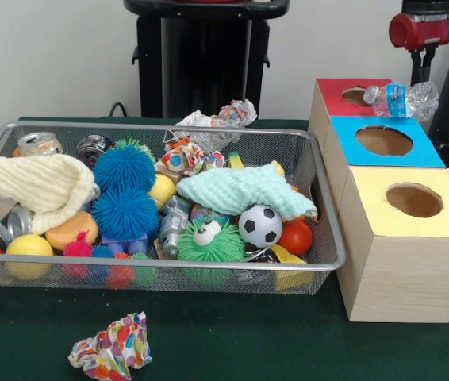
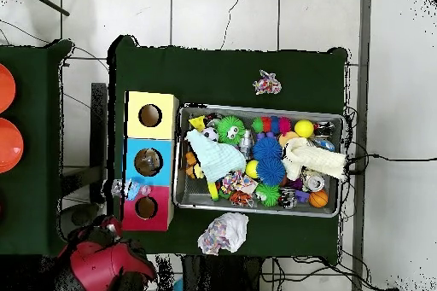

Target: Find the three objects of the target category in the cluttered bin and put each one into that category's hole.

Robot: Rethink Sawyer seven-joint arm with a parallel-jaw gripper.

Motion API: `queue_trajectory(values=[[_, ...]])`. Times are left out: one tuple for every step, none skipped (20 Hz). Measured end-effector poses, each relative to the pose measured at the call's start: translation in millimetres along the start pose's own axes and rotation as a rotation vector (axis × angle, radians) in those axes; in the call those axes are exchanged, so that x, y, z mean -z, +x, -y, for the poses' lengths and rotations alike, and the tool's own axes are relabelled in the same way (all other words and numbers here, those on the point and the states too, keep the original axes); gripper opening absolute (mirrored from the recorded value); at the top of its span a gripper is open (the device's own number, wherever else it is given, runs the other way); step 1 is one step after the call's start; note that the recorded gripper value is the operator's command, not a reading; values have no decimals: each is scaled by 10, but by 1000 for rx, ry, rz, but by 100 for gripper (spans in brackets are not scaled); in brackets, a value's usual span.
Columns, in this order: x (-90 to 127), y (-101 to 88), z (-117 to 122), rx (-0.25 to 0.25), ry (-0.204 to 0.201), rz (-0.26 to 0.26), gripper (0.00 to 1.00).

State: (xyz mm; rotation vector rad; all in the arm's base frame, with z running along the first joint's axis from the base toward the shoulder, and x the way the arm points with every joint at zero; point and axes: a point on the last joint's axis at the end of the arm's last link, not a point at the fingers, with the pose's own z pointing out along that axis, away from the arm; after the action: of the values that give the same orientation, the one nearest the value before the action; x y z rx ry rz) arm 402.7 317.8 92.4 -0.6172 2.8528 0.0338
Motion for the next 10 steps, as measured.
queue_trajectory(values=[[1, -29, 2, 0, 0, 3, 0], [2, -44, 2, 0, 0, 5, 0], [2, -52, 2, 1, 0, 6, 0], [4, -91, 5, 1, 1, 13, 0], [5, -119, 6, 1, 1, 18, 0], [7, -149, 6, 1, 2, 24, 0], [9, -178, 7, 1, 2, 30, 0], [11, -206, 8, 2, 2, 35, 0], [13, -237, 8, 2, 3, 41, 0], [14, -254, 9, 2, 3, 44, 0]])
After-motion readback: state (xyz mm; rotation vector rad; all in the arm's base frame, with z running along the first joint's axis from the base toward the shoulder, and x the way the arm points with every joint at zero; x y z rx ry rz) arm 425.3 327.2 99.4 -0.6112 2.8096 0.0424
